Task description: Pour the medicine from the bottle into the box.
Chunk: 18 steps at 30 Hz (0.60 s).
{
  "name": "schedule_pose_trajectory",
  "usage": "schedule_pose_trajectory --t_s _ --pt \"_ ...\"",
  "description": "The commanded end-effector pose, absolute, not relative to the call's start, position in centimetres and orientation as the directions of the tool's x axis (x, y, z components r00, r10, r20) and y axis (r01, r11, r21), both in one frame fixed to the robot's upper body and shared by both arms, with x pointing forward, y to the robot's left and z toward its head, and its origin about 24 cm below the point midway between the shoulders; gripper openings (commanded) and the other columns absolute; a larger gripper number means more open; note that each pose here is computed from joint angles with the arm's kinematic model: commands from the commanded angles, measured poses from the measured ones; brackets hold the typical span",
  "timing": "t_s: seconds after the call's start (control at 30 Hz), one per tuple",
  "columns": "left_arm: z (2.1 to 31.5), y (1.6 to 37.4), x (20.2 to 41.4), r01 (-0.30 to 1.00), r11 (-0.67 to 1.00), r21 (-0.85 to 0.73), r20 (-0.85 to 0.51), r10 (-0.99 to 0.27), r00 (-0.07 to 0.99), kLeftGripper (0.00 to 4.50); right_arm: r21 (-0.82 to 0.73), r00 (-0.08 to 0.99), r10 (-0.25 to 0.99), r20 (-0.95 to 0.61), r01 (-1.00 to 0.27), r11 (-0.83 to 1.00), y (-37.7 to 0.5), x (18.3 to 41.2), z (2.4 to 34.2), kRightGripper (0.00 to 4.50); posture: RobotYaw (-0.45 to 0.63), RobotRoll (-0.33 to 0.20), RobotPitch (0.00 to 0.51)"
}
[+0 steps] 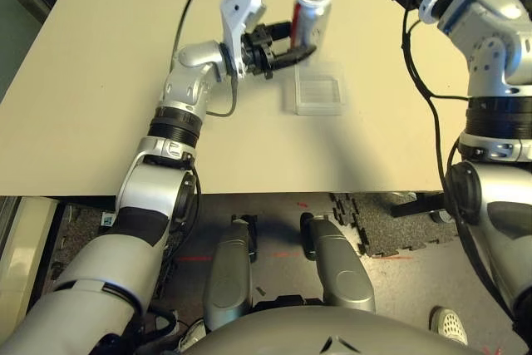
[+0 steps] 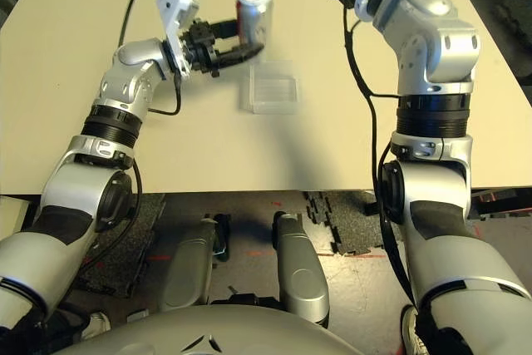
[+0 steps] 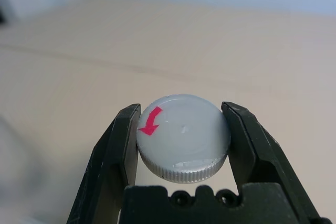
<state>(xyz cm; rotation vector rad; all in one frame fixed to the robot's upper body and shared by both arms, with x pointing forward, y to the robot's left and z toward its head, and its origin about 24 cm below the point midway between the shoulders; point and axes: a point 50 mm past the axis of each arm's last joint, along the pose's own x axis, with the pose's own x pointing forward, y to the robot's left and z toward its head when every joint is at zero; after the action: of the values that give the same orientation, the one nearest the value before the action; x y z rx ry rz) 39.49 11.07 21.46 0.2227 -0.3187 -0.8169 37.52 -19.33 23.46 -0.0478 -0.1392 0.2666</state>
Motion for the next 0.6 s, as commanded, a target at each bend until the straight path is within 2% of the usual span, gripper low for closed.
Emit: schedule_pose_trajectory --t_s 0.03,0.13,0.33,0.6 --pt "19.4 12.6 40.3 0.541 0.801 0.258 0.187 -0.591 0.785 2.46 -0.090 0.975 0.208 0.081 -0.201 0.976 -19.8 37.8 20.0 2.58 -0.11 0.000 0.182" --pt "16.8 13.5 40.6 0.459 0.866 0.200 0.121 -0.486 0.865 2.46 -0.074 0.985 0.169 0.029 -0.166 0.983 -20.1 37.9 16.8 2.58 -0.10 0.000 0.175" --pt "13.7 14.1 40.3 0.406 0.895 0.186 0.037 -0.420 0.907 2.46 -0.028 0.993 0.119 -0.025 -0.120 0.992 -20.5 38.2 13.4 2.58 -0.09 0.000 0.171" --pt "13.2 14.2 40.3 0.402 0.899 0.175 0.022 -0.412 0.911 2.46 0.004 0.987 0.145 -0.070 -0.145 0.989 -19.9 38.7 12.3 2.58 -0.09 0.000 0.175"
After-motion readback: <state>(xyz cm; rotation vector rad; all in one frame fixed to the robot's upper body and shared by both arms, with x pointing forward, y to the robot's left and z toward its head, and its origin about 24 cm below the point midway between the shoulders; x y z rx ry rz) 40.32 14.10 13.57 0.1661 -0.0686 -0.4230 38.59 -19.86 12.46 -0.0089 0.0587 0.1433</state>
